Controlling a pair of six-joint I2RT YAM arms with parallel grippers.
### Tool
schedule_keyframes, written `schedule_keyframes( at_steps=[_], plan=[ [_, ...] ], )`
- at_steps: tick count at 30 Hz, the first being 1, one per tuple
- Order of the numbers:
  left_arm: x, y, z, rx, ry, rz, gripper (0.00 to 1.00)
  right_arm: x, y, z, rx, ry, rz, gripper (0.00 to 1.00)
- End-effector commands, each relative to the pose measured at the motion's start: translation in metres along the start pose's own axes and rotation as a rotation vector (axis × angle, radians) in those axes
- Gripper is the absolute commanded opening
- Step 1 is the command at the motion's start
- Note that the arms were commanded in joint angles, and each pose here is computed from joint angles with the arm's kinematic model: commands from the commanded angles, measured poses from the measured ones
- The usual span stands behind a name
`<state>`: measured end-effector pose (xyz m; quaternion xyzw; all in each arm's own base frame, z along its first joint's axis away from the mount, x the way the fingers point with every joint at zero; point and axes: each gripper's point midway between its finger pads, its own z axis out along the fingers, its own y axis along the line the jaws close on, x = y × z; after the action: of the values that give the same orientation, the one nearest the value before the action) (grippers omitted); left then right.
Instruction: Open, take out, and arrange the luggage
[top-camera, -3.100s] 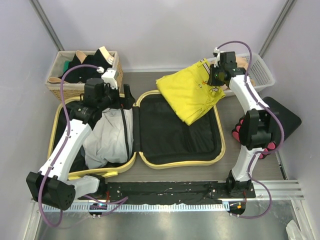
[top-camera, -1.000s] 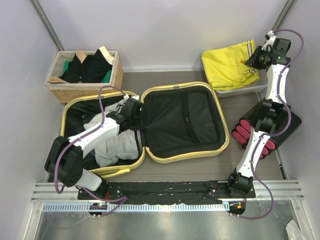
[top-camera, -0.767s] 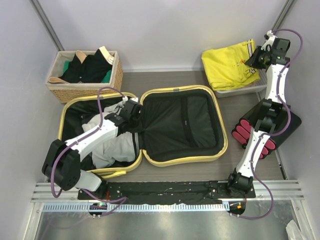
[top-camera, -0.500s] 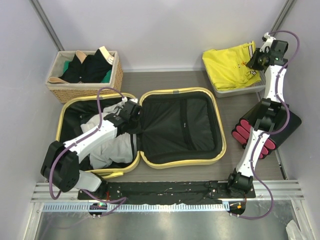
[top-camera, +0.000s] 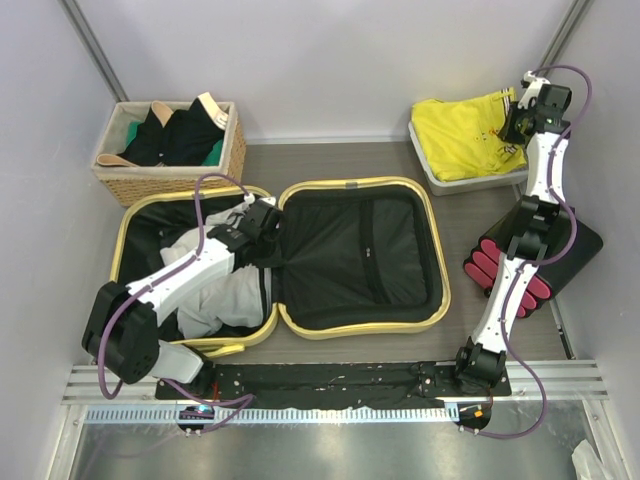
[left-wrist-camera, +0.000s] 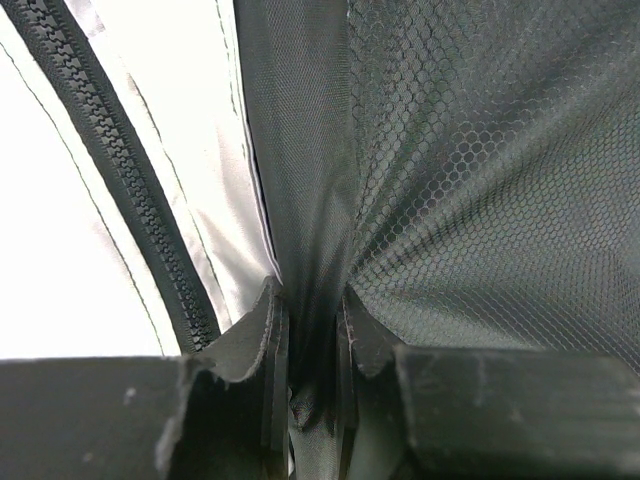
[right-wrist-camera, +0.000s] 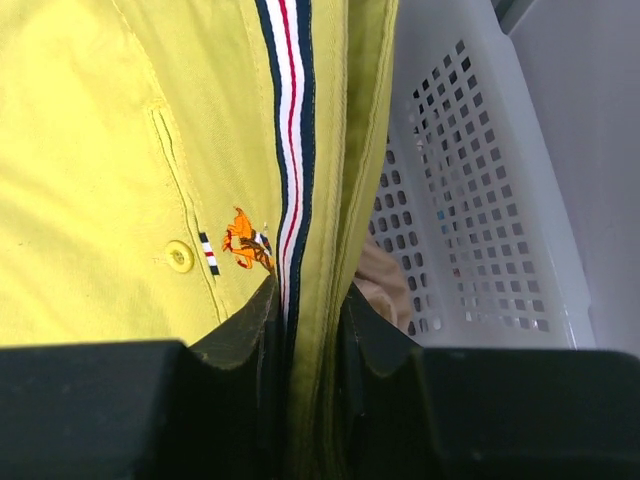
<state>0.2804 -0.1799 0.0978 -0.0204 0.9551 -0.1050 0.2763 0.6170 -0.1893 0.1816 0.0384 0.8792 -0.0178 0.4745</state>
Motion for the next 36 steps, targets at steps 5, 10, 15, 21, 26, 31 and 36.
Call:
schedule_keyframes(
  at_steps=[5, 10, 15, 21, 26, 31, 36],
  plan=[
    [-0.024, 0.024, -0.036, -0.112, -0.020, 0.124, 0.34, -0.077, -0.021, -0.046, 0.106, -0.208, -0.038, 0.65],
    [-0.053, 0.011, -0.057, -0.070, -0.086, 0.180, 0.78, -0.108, -0.006, -0.076, 0.060, -0.299, 0.003, 0.84],
    [-0.084, -0.005, -0.078, -0.024, -0.158, 0.224, 0.93, -0.135, 0.024, -0.106, -0.056, -0.414, 0.097, 0.86],
    [-0.128, -0.016, -0.092, -0.002, -0.250, 0.248, 1.00, -0.126, 0.092, -0.084, -0.235, -0.436, 0.149, 0.76],
    [-0.149, -0.017, -0.089, 0.006, -0.286, 0.252, 1.00, -0.097, 0.131, -0.020, -0.297, -0.369, 0.175, 0.66],
    [-0.151, -0.014, -0.077, 0.025, -0.283, 0.239, 1.00, -0.068, 0.149, 0.029, -0.335, -0.313, 0.235, 0.58],
    [-0.147, -0.010, -0.068, 0.034, -0.276, 0.234, 1.00, -0.019, 0.143, 0.051, -0.279, -0.208, 0.283, 0.54]
  ],
)
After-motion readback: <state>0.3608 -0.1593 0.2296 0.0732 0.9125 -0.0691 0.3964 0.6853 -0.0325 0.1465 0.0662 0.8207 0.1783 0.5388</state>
